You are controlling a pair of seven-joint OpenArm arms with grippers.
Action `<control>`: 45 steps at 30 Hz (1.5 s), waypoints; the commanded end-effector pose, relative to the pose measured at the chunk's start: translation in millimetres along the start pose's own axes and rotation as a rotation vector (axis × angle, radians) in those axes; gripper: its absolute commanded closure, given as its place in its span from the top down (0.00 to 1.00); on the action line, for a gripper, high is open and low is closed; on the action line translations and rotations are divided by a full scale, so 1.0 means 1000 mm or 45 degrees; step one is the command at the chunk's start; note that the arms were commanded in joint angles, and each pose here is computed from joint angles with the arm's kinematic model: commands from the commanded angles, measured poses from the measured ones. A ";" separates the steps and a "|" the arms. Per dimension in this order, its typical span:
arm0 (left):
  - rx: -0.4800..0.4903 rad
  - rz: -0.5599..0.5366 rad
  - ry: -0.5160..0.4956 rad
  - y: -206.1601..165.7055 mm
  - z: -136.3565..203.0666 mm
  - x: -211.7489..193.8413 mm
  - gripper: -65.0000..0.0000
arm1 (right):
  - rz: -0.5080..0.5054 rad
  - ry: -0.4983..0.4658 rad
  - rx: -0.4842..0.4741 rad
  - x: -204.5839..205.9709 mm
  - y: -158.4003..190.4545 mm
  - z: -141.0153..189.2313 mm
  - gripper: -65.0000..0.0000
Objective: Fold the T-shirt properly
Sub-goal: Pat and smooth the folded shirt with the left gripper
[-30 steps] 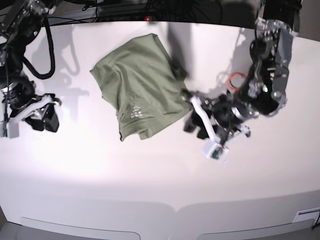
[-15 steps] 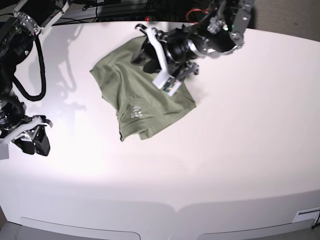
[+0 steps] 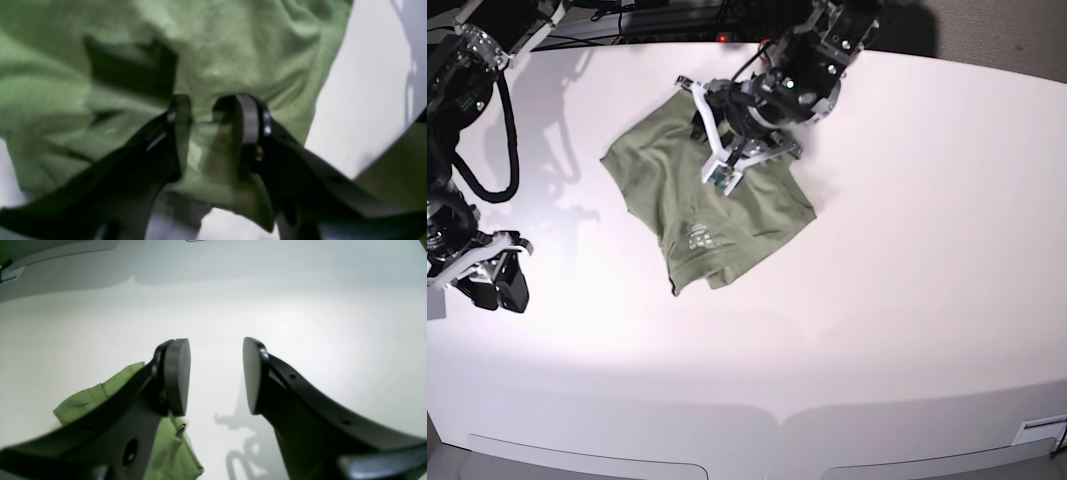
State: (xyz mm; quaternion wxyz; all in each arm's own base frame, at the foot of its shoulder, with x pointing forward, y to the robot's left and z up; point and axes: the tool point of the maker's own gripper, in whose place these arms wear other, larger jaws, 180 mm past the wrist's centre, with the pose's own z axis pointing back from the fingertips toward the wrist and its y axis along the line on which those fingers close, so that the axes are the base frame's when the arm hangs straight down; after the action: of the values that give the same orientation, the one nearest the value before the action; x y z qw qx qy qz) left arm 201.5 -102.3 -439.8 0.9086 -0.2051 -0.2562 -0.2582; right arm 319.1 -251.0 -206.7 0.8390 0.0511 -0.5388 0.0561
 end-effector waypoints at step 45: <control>0.602 -0.418 -0.021 0.189 0.075 0.046 0.33 | 0.058 -0.120 0.112 0.023 0.016 0.005 0.41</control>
State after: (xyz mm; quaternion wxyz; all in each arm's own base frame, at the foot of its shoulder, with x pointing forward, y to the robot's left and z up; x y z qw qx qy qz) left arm 303.5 69.3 -415.0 0.8846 0.0528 -0.3165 -0.3384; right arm 319.0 -235.2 -199.3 0.8239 0.0831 -0.5538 0.0872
